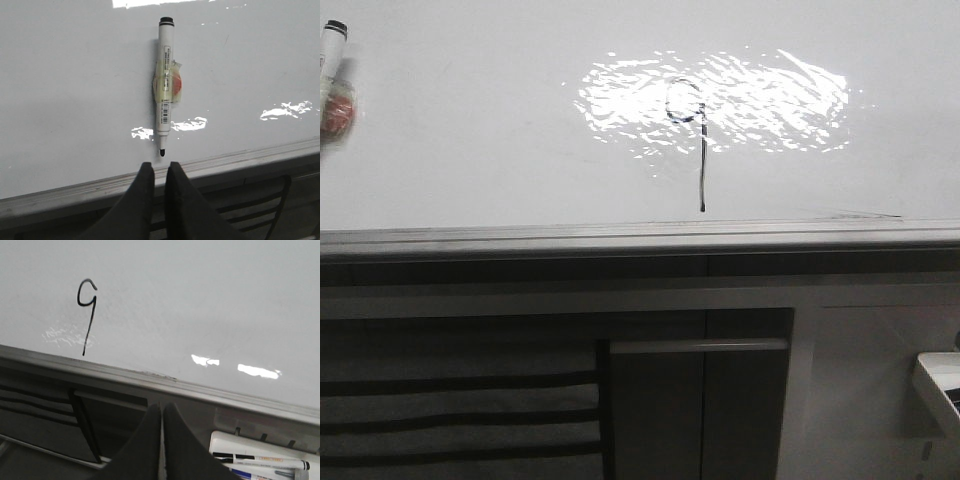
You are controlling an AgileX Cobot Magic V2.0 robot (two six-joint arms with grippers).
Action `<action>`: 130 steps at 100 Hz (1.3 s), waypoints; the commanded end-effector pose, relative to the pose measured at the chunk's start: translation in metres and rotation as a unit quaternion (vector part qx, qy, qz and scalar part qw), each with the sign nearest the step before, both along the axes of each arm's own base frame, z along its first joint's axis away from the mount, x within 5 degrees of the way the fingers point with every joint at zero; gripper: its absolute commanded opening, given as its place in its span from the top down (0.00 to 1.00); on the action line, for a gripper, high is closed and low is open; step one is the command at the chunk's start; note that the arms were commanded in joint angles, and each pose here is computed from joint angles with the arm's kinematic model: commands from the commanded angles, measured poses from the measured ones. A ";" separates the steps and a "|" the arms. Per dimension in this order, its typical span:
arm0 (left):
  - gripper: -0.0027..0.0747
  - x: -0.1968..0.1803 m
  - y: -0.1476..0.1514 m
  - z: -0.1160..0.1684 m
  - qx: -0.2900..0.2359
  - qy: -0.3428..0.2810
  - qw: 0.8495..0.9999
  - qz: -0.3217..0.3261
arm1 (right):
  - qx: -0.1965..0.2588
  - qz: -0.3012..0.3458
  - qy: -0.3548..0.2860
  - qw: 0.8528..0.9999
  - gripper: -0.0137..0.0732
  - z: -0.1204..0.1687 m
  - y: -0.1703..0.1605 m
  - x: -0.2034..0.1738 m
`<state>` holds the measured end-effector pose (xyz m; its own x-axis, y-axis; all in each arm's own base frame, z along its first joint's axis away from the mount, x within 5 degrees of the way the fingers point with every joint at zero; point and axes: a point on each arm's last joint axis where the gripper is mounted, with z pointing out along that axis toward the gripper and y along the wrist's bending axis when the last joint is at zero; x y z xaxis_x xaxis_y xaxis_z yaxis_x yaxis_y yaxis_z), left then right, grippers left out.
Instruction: Write number 9 on whiteboard
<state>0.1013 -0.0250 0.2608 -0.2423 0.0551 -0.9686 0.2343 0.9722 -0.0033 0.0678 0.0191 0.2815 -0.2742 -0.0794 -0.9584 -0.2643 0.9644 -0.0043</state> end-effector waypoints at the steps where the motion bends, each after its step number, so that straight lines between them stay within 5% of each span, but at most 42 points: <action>1: 0.99 0.002 -0.002 0.013 -0.014 -0.049 0.999 -0.007 | 0.006 -0.004 -0.039 0.999 0.93 0.007 0.000 0.003; 31: 0.99 0.001 -0.001 0.008 -0.012 -0.043 0.999 -0.006 | 0.003 -0.004 -0.029 1.000 0.93 0.000 0.000 0.004; 48: 0.99 -0.026 0.010 0.003 -0.028 -0.111 0.993 0.020 | 0.003 -0.004 -0.029 1.000 0.93 0.000 0.000 0.004; 88: 0.99 -0.047 0.021 -0.054 -0.085 -0.168 0.978 0.086 | 0.003 -0.004 -0.029 1.000 0.93 0.000 0.000 0.004; 130: 0.99 -0.047 0.021 -0.055 -0.084 -0.152 0.981 0.087 | 0.003 -0.004 -0.029 1.000 0.93 0.000 0.000 0.004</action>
